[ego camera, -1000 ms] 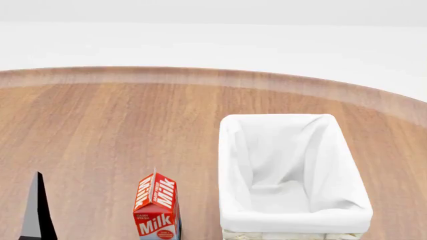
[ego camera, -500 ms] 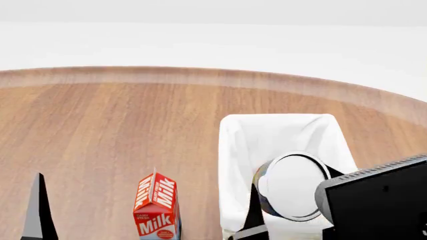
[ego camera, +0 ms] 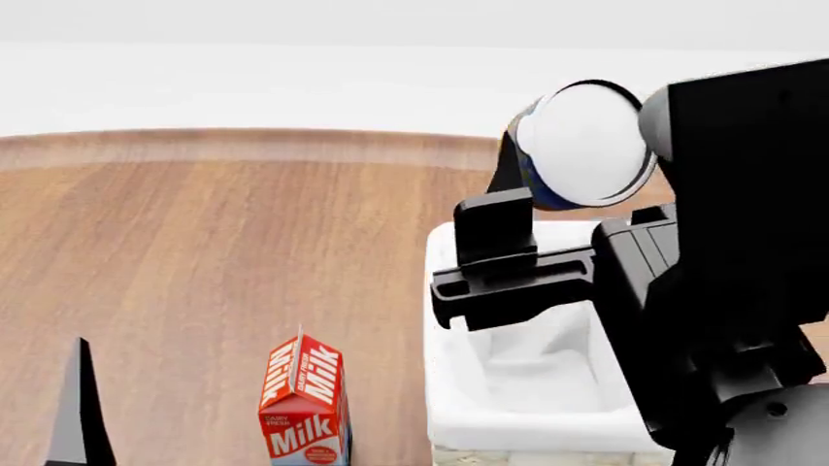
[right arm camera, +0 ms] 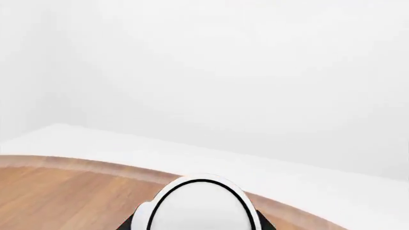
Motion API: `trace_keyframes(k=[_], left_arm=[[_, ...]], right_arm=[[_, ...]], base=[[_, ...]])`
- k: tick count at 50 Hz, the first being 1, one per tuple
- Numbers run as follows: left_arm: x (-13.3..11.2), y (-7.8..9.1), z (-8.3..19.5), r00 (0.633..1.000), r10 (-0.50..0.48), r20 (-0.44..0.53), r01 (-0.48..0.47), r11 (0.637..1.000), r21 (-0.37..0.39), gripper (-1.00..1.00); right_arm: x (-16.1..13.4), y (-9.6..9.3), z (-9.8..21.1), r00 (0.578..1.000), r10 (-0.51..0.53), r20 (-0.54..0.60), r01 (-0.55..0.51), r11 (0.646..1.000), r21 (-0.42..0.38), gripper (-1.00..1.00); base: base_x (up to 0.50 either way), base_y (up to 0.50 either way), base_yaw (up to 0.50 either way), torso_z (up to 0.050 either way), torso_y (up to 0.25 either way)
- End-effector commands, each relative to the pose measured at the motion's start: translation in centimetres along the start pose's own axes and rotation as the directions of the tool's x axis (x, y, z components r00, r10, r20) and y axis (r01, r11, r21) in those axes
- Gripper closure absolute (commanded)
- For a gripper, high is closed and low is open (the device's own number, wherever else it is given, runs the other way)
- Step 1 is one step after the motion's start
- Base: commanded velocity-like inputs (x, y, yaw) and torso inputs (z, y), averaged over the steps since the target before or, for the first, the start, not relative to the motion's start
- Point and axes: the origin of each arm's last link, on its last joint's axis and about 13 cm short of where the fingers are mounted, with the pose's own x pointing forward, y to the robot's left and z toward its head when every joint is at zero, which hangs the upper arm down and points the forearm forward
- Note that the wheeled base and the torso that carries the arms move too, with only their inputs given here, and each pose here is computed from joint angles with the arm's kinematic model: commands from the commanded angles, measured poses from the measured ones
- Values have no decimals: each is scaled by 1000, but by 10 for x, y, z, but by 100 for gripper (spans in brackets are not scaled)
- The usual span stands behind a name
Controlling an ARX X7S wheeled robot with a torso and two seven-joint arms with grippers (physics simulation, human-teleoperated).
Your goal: Pick up the alphabet soup and the tomato sauce, and put them in the basket.
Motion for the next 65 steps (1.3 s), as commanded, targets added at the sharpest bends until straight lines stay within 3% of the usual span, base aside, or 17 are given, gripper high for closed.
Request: trace_keyframes(k=[1, 11, 30, 37, 38, 40, 41, 43, 52, 65], left_arm=[[0, -1, -1, 1000, -5, -2, 5, 1000, 0, -100], [-1, 0, -2, 1000, -1, -4, 1, 1000, -2, -100], [0, 1, -2, 1000, 3, -6, -3, 1000, -3, -100], [0, 2, -2, 1000, 6, -7, -6, 1000, -7, -100], [-1, 1, -3, 1000, 4, -8, -4, 1000, -7, -100], [-1, 1, -3, 1000, 3, -8, -3, 1000, -6, -100], [-1, 1, -3, 1000, 3, -7, -3, 1000, -7, -100], [-1, 1, -3, 1000, 2, -8, -3, 1000, -8, -100], [-2, 1, -8, 1000, 1, -14, -1, 1000, -10, -100], [-3, 1, -8, 1000, 0, -18, -1, 1000, -13, -100]], right_arm=[[39, 2, 17, 996, -30, 89, 32, 999, -15, 100], [74, 0, 11, 997, -58, 44, 60, 997, -49, 100], [109, -16, -2, 988, -156, 14, 154, 985, 72, 100], [118, -12, -12, 989, -148, 25, 145, 986, 86, 100], [120, -13, -15, 986, -167, 29, 162, 979, 124, 100], [122, -12, -18, 986, -164, 26, 160, 980, 118, 100], [124, -12, -22, 986, -165, 30, 158, 974, 163, 100], [126, -11, -28, 983, -183, 16, 179, 972, 155, 100], [139, 3, -53, 988, -153, -4, 149, 952, 268, 100], [148, 14, -82, 983, -158, -92, 178, 941, 287, 100]], base=[[0, 0, 0, 0, 0], [0, 0, 0, 0, 0], [0, 0, 0, 1, 1], [0, 0, 0, 0, 0], [0, 0, 0, 0, 0], [0, 0, 0, 0, 5], [0, 0, 0, 0, 0], [0, 0, 0, 0, 0], [0, 0, 0, 0, 0], [0, 0, 0, 0, 2]])
